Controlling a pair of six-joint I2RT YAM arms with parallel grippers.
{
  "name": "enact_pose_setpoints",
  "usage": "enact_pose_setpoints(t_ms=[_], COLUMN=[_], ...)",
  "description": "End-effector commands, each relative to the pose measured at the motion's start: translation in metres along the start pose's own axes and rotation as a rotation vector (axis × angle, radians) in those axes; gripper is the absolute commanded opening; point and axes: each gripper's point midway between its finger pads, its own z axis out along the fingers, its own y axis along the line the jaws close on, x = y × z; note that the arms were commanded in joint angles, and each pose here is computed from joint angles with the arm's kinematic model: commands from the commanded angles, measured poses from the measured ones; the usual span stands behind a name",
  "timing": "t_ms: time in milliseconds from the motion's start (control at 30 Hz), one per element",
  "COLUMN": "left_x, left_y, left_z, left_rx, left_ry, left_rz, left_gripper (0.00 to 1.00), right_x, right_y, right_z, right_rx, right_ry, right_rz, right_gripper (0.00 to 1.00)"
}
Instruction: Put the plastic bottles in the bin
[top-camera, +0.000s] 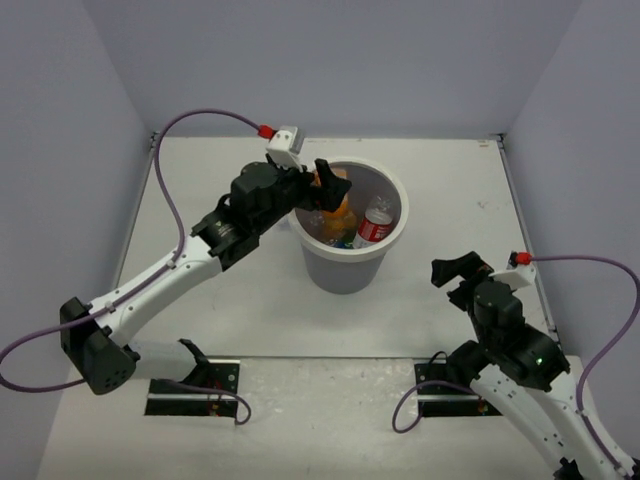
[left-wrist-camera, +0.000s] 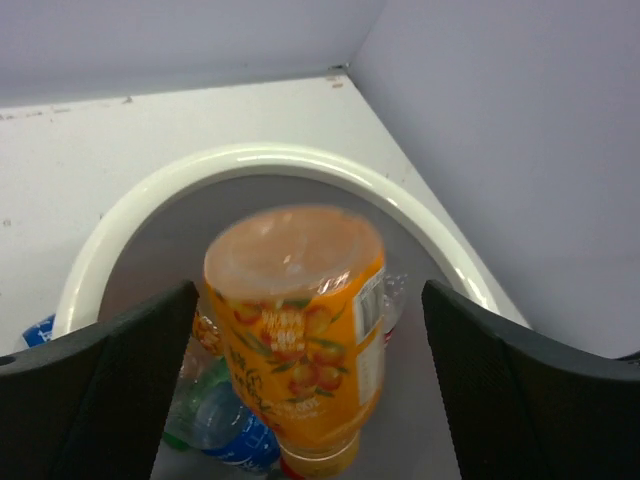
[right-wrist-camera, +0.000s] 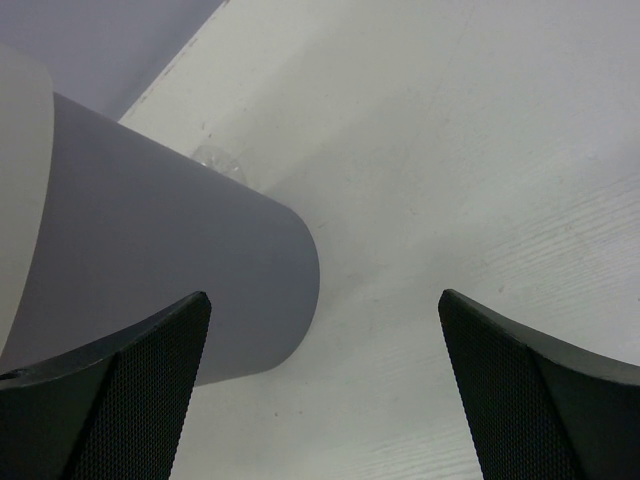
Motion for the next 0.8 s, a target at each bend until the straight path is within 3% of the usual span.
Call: enact_pose_setpoints(t_ms=[0, 167, 300, 633, 767], left_x=[-0.041, -0.06, -0.081, -0.14, -0.102], left_y=[-0.029, -0.049, -0.036, 0.088, 0.14], left_z=[-0.011, -0.021, -0.028, -0.028, 0.004], left_rx=[0.113, 0.204, 0.155, 0.091, 0.242], left_ry=[-0.09, -0.097, -0.111, -0.142, 0.002], left_rz=[0.098, 0.237, 0.395, 0.365, 0.401], left_gripper=[1.0, 1.0, 1.0, 1.0, 1.0], right_x=[-0.013, -0.013, -0.011, -0.008, -0.001], right_y=[0.004, 0.007, 0.005, 0.008, 0.008], right_z=[0.003, 0.002, 0.002, 0.001, 0.003], right_rx=[0.022, 0.012, 0.008, -0.004, -0.007], right_ry=[-0.043, -0.037, -0.038, -0.012, 0.014], right_rz=[-0.017, -0.022, -0.023, -0.037, -0.049], right_gripper=[0.99, 0.99, 0.99, 0.99, 0.99])
